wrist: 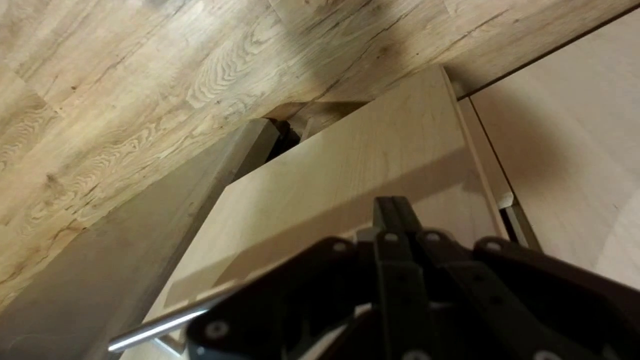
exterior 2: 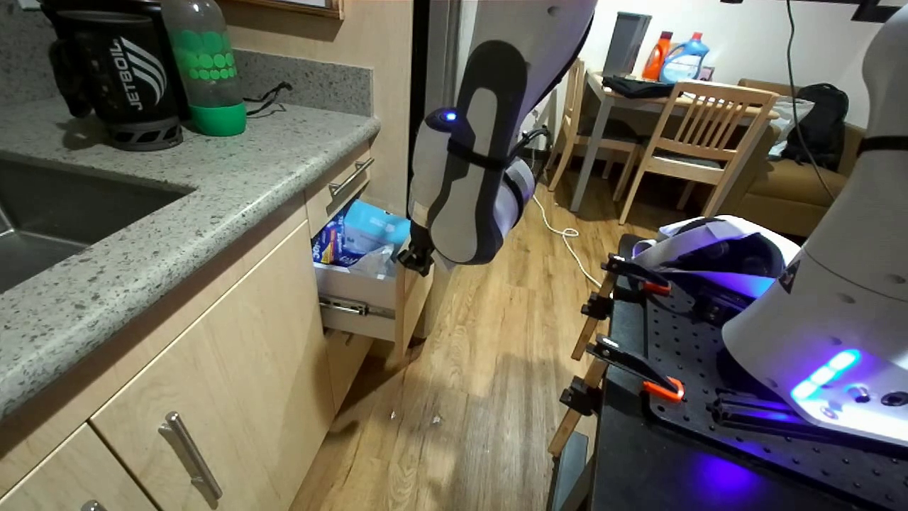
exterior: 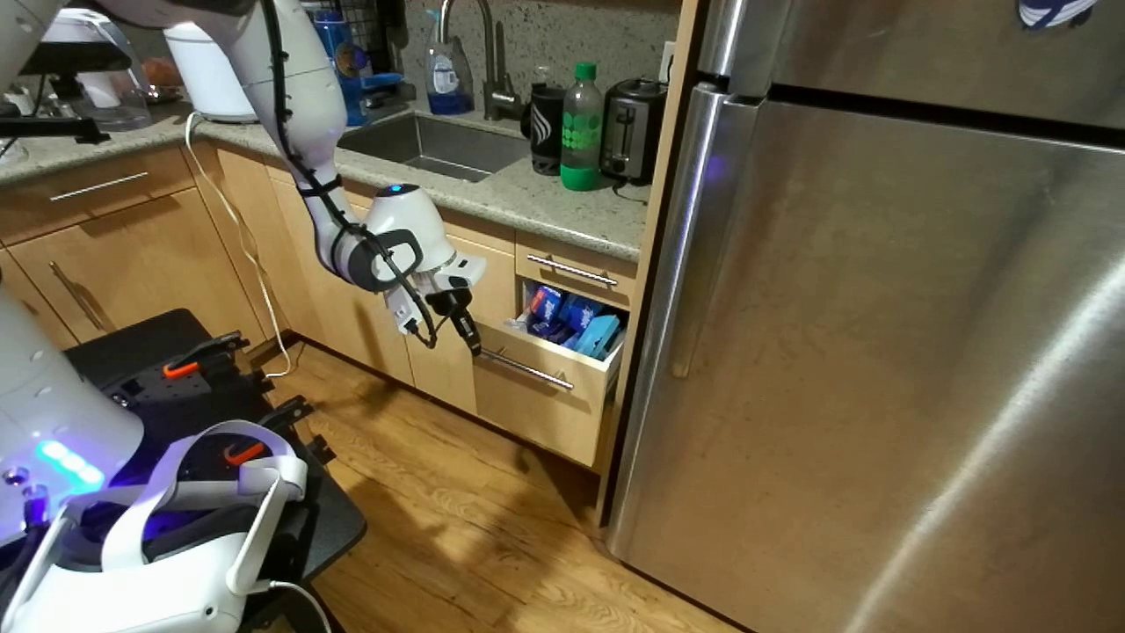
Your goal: Close the second drawer
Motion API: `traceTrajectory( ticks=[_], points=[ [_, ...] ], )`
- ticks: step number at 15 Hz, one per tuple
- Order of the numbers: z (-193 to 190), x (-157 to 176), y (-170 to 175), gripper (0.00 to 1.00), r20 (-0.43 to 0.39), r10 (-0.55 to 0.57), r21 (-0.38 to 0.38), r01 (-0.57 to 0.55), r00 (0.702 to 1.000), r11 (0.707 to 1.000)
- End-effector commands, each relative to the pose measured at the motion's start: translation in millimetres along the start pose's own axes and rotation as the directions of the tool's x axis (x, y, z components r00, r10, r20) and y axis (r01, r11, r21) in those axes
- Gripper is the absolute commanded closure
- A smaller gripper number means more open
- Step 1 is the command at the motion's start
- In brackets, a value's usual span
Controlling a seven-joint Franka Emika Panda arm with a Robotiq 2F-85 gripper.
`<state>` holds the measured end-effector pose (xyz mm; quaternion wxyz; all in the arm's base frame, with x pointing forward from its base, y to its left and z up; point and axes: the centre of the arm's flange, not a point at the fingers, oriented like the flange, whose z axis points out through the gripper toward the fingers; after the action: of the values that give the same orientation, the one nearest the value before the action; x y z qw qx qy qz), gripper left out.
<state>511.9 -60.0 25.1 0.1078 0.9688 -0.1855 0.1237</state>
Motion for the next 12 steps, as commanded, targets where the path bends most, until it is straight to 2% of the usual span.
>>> traceTrajectory(
  ticks=[1, 12],
  points=[
    [-5, 27, 6, 1.0, -0.001, 0.01, 0.034, -0.01, 1.0, 0.999],
    [-31, 72, -8, 1.0, 0.03, 0.057, 0.066, -0.059, 0.998, 0.996]
  ],
)
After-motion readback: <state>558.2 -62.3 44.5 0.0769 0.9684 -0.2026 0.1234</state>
